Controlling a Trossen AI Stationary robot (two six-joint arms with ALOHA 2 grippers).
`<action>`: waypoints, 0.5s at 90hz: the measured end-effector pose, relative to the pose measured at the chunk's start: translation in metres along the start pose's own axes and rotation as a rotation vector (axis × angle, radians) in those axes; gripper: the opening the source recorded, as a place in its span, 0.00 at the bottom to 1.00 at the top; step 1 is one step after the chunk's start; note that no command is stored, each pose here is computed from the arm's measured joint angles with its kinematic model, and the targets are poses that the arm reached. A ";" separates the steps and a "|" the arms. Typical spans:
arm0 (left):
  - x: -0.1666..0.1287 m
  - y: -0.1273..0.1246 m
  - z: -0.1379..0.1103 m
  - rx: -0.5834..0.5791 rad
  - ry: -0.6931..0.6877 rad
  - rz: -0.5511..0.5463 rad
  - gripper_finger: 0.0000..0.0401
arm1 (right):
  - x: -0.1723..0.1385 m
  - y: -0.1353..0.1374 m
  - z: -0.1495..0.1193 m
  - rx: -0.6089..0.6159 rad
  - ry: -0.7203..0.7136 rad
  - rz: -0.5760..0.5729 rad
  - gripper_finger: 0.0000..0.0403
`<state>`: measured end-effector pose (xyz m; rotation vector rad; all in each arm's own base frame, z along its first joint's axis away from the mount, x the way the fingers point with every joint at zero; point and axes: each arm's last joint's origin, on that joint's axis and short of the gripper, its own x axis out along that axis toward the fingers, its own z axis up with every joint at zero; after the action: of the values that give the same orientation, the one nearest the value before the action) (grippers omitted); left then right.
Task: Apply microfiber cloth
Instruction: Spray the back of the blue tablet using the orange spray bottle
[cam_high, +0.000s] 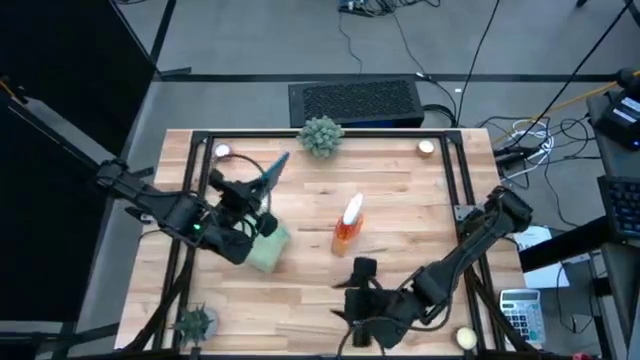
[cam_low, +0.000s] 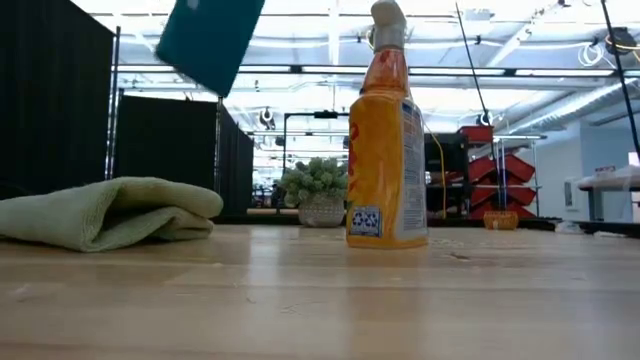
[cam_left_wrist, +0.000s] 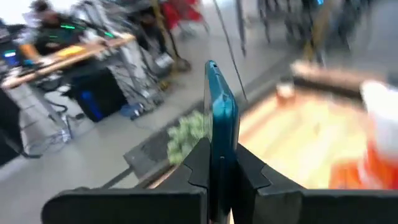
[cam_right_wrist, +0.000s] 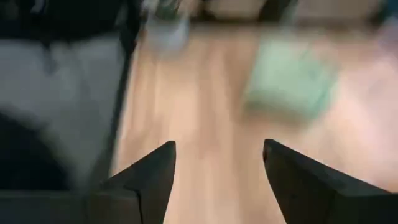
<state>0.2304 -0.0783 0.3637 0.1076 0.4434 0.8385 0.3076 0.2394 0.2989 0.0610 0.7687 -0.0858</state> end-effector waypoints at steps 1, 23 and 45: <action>0.001 -0.001 -0.001 0.010 0.007 -0.003 0.01 | 0.000 -0.001 -0.002 0.011 0.021 -0.012 0.55; 0.044 -0.026 -0.036 0.127 0.129 -0.084 0.01 | -0.011 -0.045 -0.043 0.105 0.267 -0.570 0.52; 0.102 -0.046 -0.055 0.168 0.081 -0.246 0.01 | 0.026 -0.095 -0.065 0.128 0.227 -0.706 0.52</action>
<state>0.2988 -0.0379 0.2676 0.1708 0.5907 0.5650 0.2720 0.1493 0.2318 -0.0835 0.9828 -0.8107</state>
